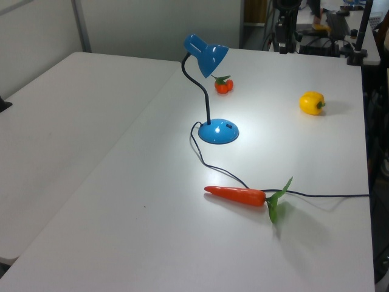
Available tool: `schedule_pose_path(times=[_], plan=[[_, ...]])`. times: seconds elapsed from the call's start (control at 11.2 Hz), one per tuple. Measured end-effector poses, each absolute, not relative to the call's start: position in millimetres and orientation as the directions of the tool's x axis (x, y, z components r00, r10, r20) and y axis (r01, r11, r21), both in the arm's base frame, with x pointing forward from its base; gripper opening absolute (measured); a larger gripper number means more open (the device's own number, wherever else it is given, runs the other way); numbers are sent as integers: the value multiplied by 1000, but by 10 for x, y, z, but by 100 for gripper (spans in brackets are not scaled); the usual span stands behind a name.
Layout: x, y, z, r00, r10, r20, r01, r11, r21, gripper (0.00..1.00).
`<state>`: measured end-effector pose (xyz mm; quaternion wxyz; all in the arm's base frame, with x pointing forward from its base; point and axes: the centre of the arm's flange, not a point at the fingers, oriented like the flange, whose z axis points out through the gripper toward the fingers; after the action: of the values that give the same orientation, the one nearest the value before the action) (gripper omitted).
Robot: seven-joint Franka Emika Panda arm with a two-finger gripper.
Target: Turn off lamp
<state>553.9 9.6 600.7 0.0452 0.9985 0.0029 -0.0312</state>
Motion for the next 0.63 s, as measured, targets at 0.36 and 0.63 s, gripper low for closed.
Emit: schedule_pose_path(times=[0.36, 0.63], plan=[[5549, 98, 5993, 997, 48, -67, 54, -995, 87, 1], [5615, 105, 5920, 997, 68, -31, 70, -994, 88, 1]])
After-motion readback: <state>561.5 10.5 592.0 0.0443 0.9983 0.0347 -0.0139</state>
